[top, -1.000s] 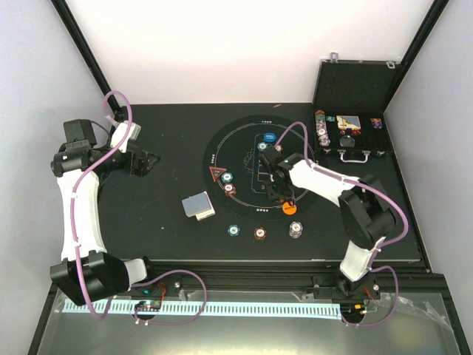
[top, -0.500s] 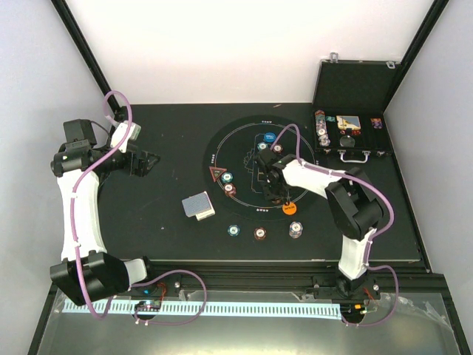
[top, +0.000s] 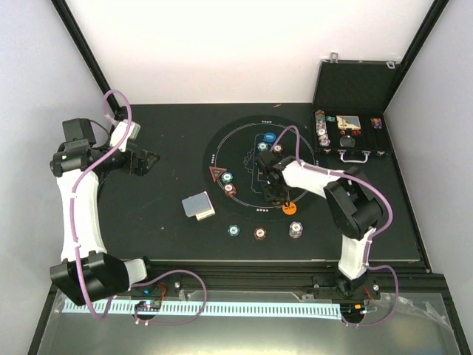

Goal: Distribute texas hold em gaming equipment

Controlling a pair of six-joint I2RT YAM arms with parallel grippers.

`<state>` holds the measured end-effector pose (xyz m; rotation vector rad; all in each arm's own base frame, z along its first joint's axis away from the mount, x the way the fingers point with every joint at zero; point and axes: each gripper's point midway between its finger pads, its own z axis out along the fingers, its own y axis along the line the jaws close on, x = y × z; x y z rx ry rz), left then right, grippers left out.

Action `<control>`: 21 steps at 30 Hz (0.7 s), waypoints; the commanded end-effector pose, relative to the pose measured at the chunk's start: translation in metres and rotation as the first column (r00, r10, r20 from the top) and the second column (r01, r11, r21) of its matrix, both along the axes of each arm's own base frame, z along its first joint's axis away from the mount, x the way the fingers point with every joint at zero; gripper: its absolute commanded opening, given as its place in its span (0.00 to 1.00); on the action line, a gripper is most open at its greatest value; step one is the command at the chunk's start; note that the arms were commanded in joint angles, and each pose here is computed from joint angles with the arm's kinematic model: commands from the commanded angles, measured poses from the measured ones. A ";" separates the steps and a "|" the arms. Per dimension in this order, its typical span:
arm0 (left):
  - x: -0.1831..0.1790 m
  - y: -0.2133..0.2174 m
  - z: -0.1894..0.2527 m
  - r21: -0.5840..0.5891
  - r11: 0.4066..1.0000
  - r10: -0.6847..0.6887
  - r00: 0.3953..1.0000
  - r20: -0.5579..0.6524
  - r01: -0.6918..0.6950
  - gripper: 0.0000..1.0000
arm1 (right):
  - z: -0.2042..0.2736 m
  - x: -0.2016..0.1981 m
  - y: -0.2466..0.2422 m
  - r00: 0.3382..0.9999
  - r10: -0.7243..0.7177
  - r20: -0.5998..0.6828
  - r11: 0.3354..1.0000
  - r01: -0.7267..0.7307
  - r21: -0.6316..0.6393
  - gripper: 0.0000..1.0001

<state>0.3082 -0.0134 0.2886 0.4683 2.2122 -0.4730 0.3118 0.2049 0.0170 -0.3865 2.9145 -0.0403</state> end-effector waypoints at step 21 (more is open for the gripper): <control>-0.002 -0.001 0.012 0.005 1.000 -0.014 0.998 0.053 0.013 0.99 | 0.070 -0.092 -0.050 0.997 -0.057 0.052 0.991 0.050 0.125 0.85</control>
